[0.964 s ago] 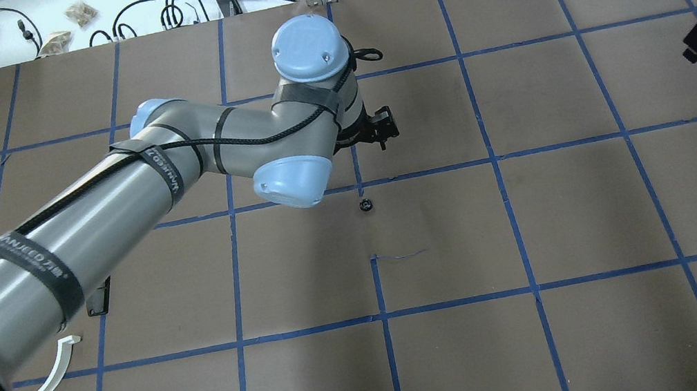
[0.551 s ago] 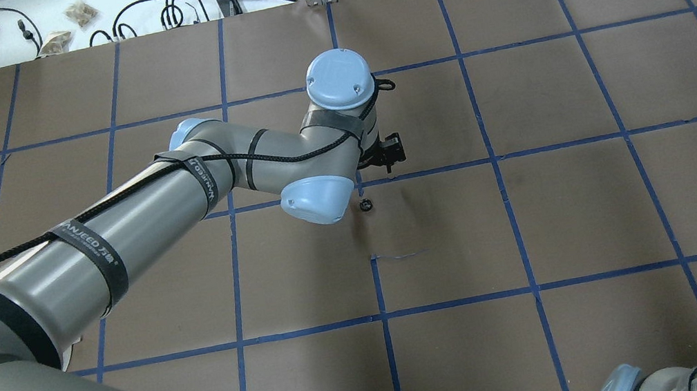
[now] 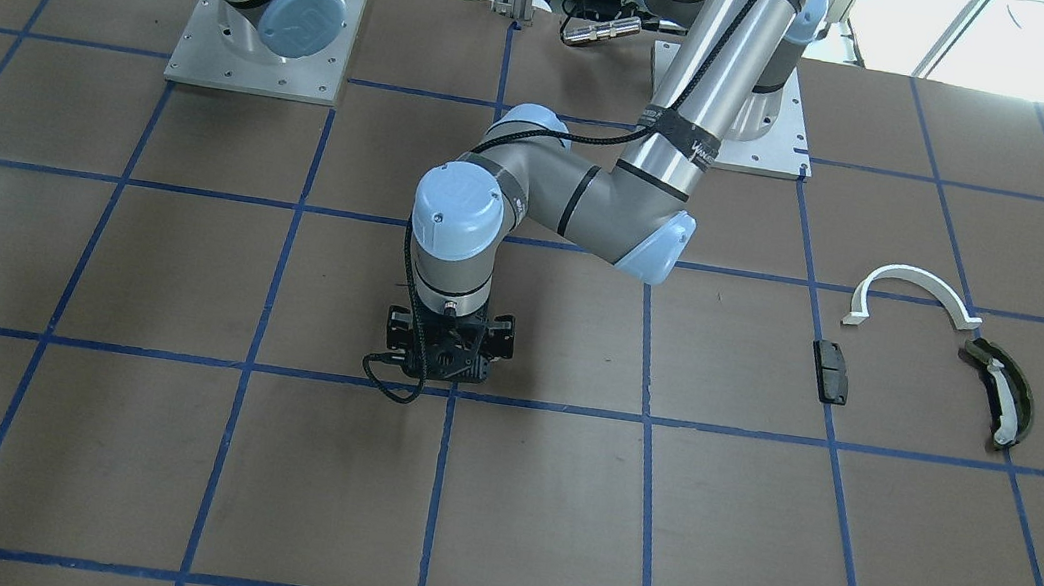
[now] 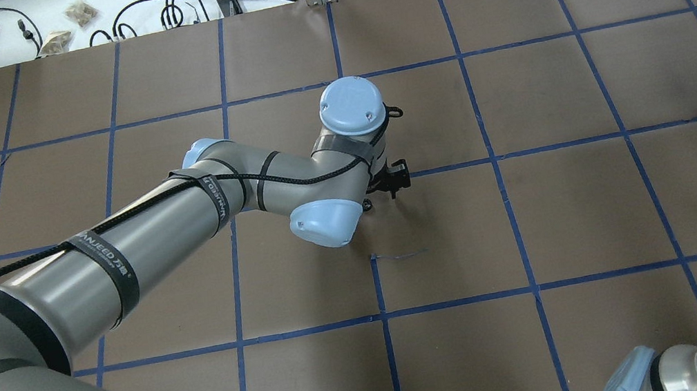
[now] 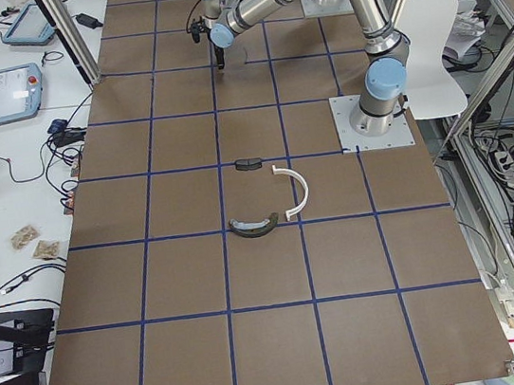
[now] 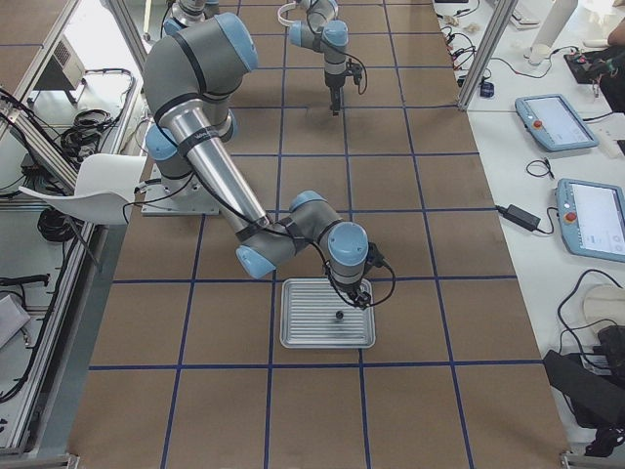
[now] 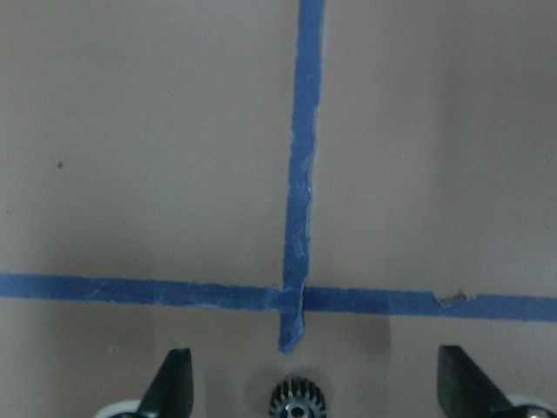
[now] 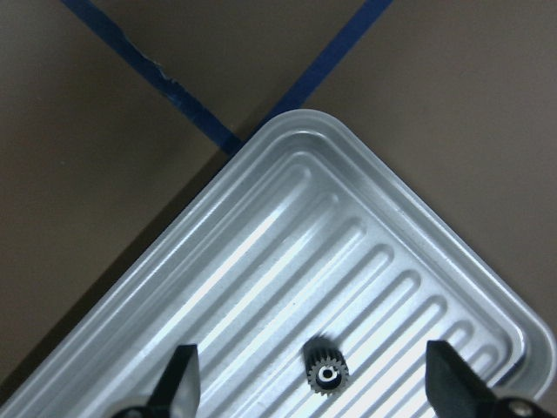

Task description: Place bearing gear from tray to pile

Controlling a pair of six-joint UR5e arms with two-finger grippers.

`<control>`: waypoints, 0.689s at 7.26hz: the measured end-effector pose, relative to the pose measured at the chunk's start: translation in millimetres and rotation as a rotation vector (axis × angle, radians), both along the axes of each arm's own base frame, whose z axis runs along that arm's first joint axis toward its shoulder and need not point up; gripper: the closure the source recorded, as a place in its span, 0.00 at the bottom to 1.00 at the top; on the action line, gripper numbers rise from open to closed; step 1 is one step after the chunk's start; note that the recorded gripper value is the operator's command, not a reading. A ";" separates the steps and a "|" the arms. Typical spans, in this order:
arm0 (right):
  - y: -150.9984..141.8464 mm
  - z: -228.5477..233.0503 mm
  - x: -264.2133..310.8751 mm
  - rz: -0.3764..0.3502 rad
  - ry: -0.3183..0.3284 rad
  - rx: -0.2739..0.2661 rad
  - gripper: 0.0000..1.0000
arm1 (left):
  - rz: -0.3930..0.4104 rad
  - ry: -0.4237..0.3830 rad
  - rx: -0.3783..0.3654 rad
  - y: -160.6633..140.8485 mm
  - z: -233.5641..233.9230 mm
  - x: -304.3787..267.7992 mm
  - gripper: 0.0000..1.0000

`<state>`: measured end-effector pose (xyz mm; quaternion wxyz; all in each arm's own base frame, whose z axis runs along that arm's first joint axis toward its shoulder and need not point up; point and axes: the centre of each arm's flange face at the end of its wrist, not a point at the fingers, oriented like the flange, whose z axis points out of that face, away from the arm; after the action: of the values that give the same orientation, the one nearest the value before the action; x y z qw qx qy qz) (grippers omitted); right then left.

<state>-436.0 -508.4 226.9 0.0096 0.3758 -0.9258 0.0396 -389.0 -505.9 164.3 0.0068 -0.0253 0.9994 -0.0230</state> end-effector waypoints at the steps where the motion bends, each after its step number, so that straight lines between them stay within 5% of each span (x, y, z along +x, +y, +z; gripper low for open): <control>1: -2.3 -16.6 -10.5 0.020 -0.011 0.002 0.14 | -0.004 0.005 -0.011 1.8 -0.9 1.0 0.76; 3: -1.7 -37.0 -17.8 0.057 -0.023 0.012 0.21 | -0.010 0.008 -0.032 -2.3 2.5 2.9 0.96; 5: -1.8 -46.7 -20.6 0.101 -0.002 0.011 0.53 | -0.013 0.009 -0.043 -7.0 7.5 6.4 1.00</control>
<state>-456.7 -510.3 180.3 0.0047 0.4219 -0.9059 0.0352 -382.6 -512.9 171.7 0.0015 -0.0189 0.9988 -0.0444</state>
